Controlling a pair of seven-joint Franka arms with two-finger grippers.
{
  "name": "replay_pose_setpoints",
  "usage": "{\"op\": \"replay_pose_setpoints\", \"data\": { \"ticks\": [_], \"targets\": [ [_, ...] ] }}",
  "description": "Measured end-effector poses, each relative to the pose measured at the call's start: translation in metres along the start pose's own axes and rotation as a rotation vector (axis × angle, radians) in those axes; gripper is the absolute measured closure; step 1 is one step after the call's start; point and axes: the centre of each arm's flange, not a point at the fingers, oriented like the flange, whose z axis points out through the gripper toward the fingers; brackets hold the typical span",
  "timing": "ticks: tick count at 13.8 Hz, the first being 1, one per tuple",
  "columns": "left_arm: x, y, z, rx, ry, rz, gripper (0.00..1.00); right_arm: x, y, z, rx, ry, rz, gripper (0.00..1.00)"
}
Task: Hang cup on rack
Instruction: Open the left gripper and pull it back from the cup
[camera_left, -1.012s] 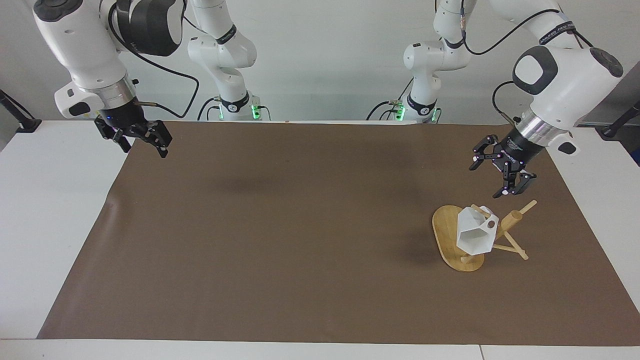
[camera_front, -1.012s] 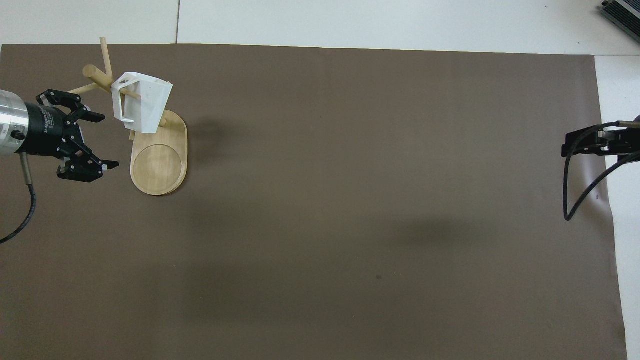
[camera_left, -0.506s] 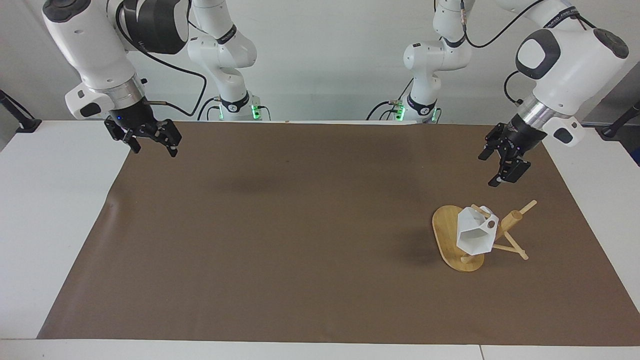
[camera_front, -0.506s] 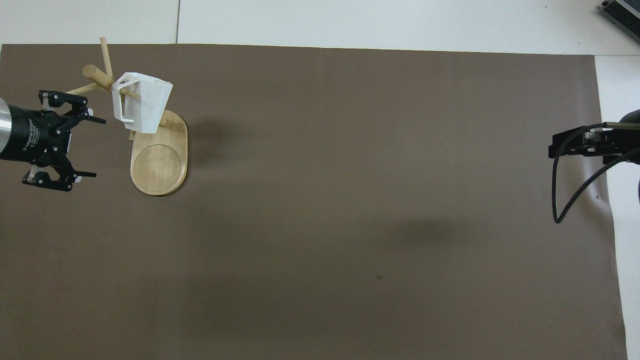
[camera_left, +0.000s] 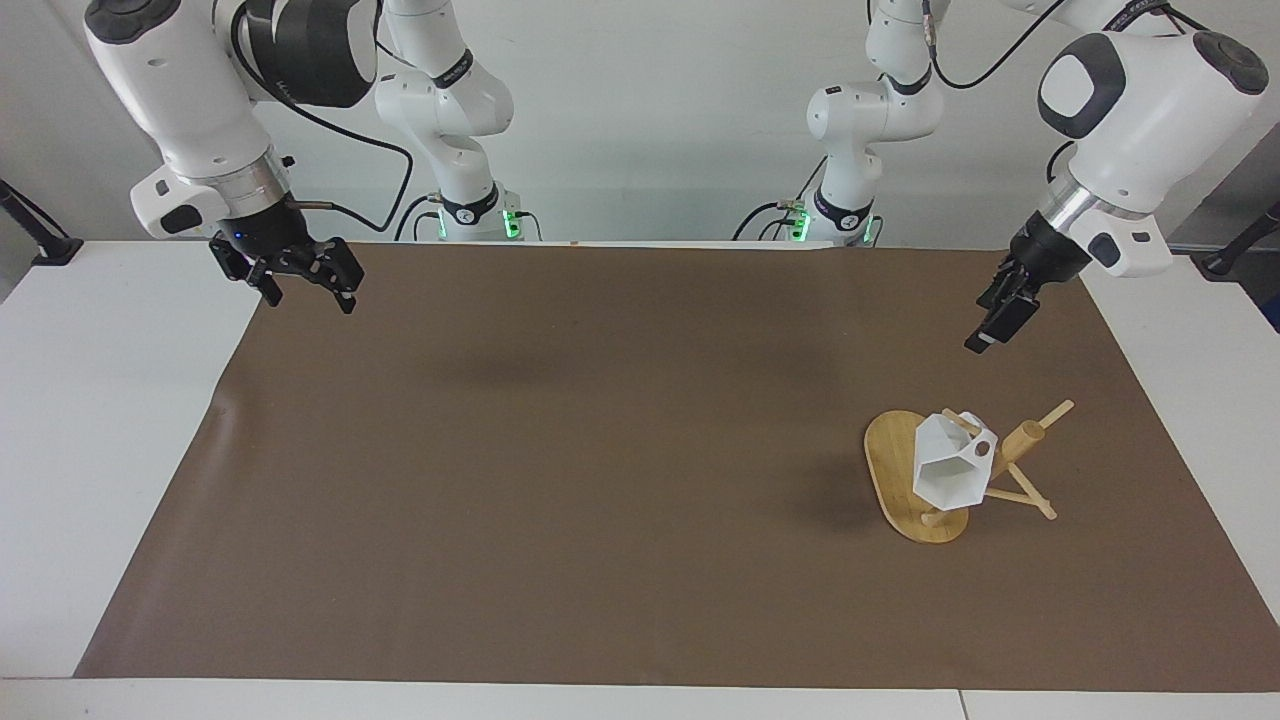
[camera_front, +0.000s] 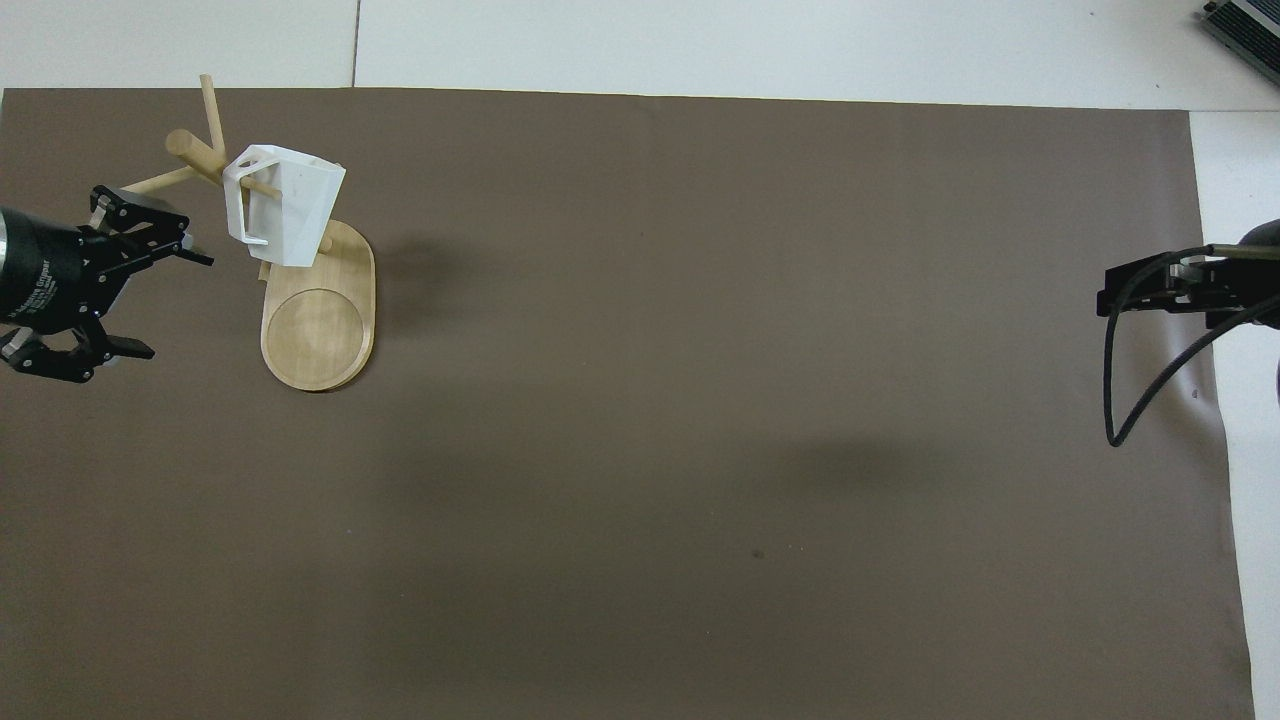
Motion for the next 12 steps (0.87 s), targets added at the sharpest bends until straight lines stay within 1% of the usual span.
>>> {"op": "replay_pose_setpoints", "data": {
  "ticks": [2, 5, 8, 10, 12],
  "targets": [
    [-0.001, 0.000, -0.006, 0.025, 0.014, 0.125, 0.00, 0.000, 0.000, 0.000, 0.000, 0.000, 0.000, 0.00],
    [-0.003, -0.002, -0.016, 0.055, 0.013, 0.311, 0.00, 0.000, 0.000, 0.000, 0.000, 0.000, 0.000, 0.00],
    [-0.006, -0.003, -0.024, 0.125, 0.035, 0.560, 0.00, 0.000, 0.000, 0.000, 0.000, 0.000, 0.000, 0.00],
    [-0.008, -0.007, -0.033, 0.160, 0.013, 0.705, 0.00, 0.000, 0.000, 0.000, 0.000, 0.000, 0.000, 0.00],
    [-0.007, -0.015, -0.040, 0.177, -0.016, 0.809, 0.00, 0.000, 0.000, 0.000, 0.000, 0.000, 0.000, 0.00]
  ]
}}
